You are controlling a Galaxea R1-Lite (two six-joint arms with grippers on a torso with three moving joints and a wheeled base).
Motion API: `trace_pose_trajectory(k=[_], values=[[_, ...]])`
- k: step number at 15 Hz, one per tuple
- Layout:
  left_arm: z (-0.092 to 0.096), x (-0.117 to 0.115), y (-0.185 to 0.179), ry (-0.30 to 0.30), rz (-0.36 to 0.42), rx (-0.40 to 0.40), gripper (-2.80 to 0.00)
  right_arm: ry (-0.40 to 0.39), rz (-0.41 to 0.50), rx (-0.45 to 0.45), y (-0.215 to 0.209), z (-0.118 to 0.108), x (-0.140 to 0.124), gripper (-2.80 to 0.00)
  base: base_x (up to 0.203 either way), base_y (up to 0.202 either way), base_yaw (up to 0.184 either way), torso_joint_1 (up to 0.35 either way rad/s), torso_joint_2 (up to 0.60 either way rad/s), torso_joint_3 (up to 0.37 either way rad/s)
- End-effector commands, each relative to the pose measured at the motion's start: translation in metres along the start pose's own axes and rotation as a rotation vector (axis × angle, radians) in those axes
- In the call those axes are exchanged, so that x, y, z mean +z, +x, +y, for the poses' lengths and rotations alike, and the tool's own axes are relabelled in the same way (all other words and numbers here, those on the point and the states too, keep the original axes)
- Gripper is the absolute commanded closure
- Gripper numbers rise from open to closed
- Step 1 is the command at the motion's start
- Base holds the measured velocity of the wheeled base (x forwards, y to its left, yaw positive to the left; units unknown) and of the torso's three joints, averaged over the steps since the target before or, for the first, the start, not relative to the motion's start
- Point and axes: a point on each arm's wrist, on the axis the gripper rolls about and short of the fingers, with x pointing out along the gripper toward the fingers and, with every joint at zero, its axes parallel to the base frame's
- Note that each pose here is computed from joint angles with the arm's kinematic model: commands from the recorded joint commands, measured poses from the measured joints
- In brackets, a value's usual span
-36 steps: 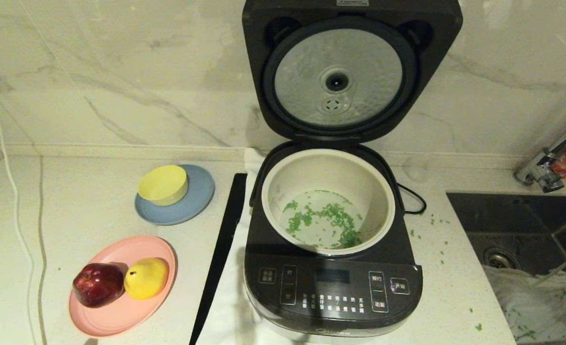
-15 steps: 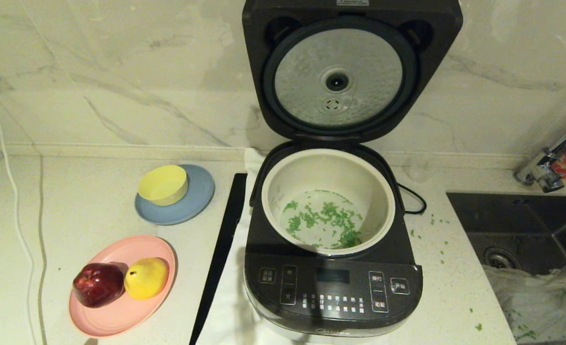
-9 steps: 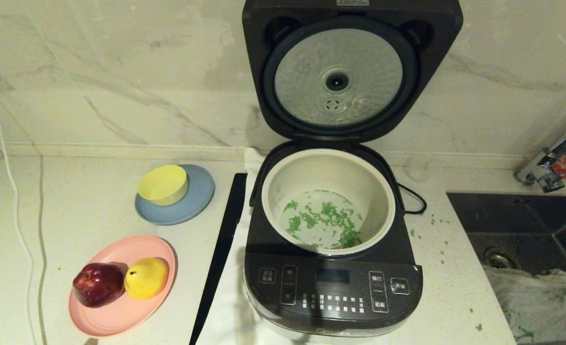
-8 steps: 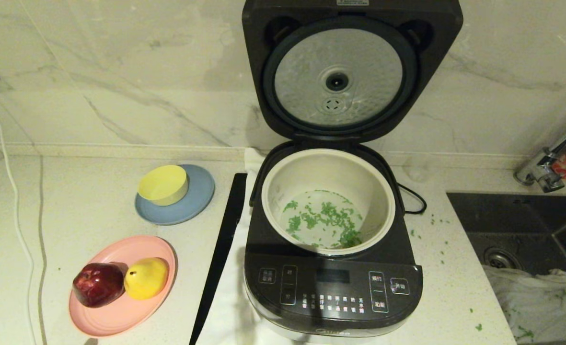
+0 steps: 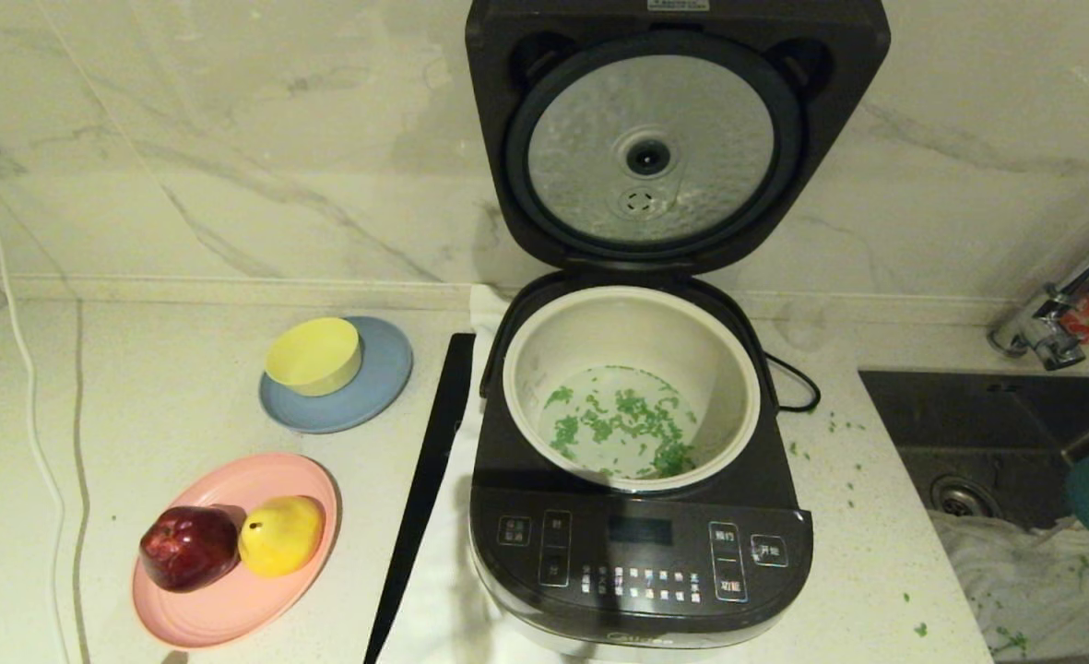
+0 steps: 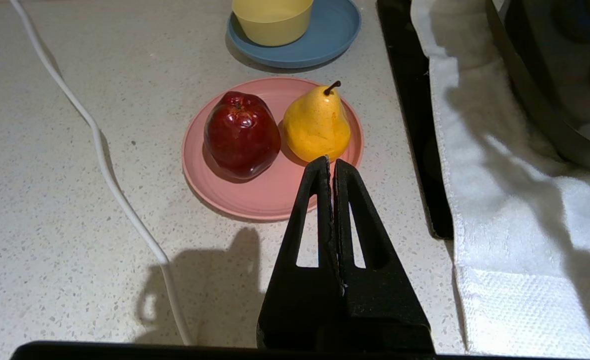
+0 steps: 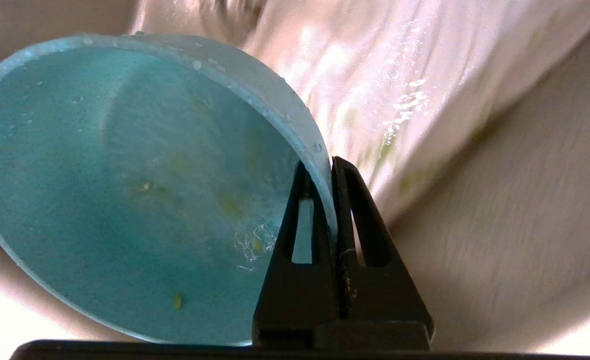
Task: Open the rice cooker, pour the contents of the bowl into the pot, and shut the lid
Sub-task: Fill a bowl with water from the tap, then pour the water from the bowl into the rice cooker
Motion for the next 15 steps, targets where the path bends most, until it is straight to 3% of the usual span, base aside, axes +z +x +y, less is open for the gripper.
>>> trace_pose_trajectory(k=[1,7,9,13,15], values=[[0.000,-0.002,0.001,0.001,0.007,-0.001,0.00,-0.063,-0.006,0.035,-0.047,0.029,-0.017,0.00,0.000,0.000,0.000,0.000,0.00,0.000],[0.000,-0.002,0.001,0.001,0.006,-0.001,0.00,-0.282,0.151,0.093,-0.111,0.093,-0.090,0.00,0.000,0.000,0.000,0.000,0.00,0.000],[0.000,-0.002,0.001,0.000,0.006,-0.001,0.00,-0.366,0.161,0.076,-0.113,0.114,-0.109,0.00,0.000,0.000,0.000,0.000,0.00,0.000],[0.000,-0.002,0.001,0.000,0.006,-0.001,0.00,-0.492,0.148,0.151,-0.133,0.161,-0.142,0.00,0.000,0.000,0.000,0.000,0.00,0.000],[0.000,-0.002,0.001,0.001,0.006,-0.001,0.00,-0.552,0.157,0.176,-0.146,0.172,-0.160,0.00,0.000,0.000,0.000,0.000,0.00,0.000]])
